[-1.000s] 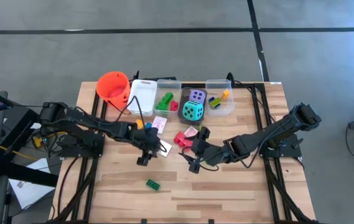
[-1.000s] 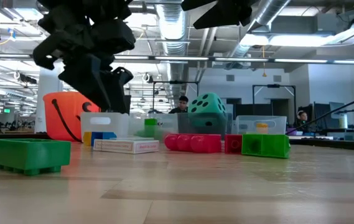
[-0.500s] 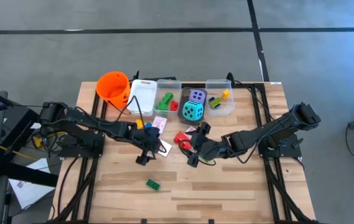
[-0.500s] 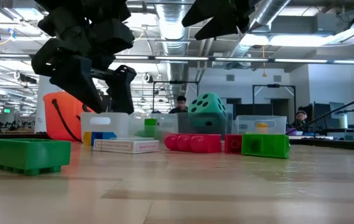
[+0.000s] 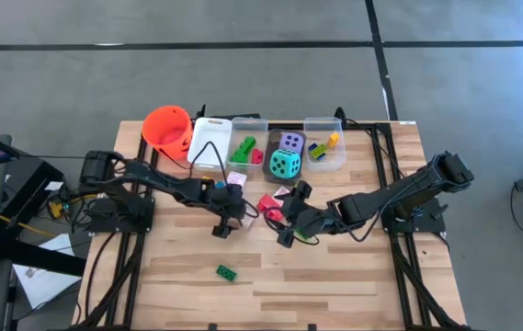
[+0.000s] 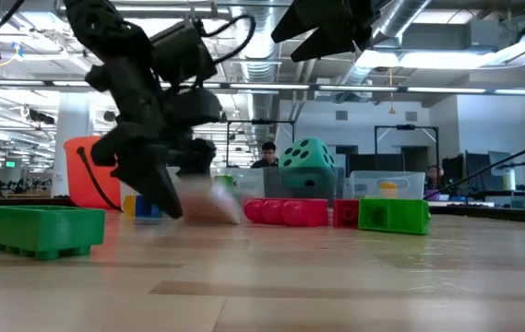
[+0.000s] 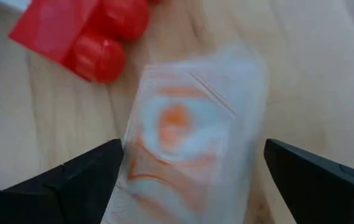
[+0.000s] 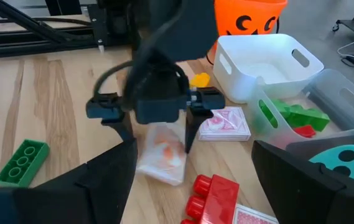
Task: Pick & Place Toys
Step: Put the orange playing card box into the white bin
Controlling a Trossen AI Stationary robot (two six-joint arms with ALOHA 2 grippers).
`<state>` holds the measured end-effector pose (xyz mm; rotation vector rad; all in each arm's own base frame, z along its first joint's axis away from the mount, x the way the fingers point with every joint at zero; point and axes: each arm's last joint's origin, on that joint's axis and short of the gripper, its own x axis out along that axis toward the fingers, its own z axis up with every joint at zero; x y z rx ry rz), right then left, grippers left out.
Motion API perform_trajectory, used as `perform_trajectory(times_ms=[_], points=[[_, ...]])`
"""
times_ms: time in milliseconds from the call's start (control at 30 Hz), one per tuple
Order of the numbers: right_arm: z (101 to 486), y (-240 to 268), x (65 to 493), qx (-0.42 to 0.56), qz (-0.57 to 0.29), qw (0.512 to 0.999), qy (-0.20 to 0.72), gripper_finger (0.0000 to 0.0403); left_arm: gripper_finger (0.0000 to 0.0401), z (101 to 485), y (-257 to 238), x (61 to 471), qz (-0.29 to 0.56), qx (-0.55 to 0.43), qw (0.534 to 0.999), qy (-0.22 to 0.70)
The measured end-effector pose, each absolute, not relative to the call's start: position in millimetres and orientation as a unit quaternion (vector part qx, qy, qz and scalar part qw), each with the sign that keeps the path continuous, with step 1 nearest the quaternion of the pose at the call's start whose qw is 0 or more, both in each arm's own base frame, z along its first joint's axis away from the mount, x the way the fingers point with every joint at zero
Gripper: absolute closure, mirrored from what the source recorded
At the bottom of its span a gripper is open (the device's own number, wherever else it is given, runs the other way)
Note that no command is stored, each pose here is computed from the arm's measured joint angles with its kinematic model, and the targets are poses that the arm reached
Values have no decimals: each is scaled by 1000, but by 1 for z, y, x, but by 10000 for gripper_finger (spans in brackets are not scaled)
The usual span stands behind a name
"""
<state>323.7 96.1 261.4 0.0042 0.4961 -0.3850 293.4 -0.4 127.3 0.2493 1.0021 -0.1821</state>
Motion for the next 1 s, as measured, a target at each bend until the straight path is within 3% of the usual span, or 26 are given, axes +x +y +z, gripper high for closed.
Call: perform_trajectory(times_ms=[333,567,800,1000], points=[[261,96,323,0,-190,950,248,92,15,122,-1,295,-90,110,866,479],[261,96,323,0,-190,950,248,92,41,124,-2,299,-91,110,877,458],[261,96,323,0,-190,950,248,92,112,126,-2,301,-72,82,889,446],[261,96,323,1,-190,950,247,92,205,126,-2,302,-54,52,893,443]])
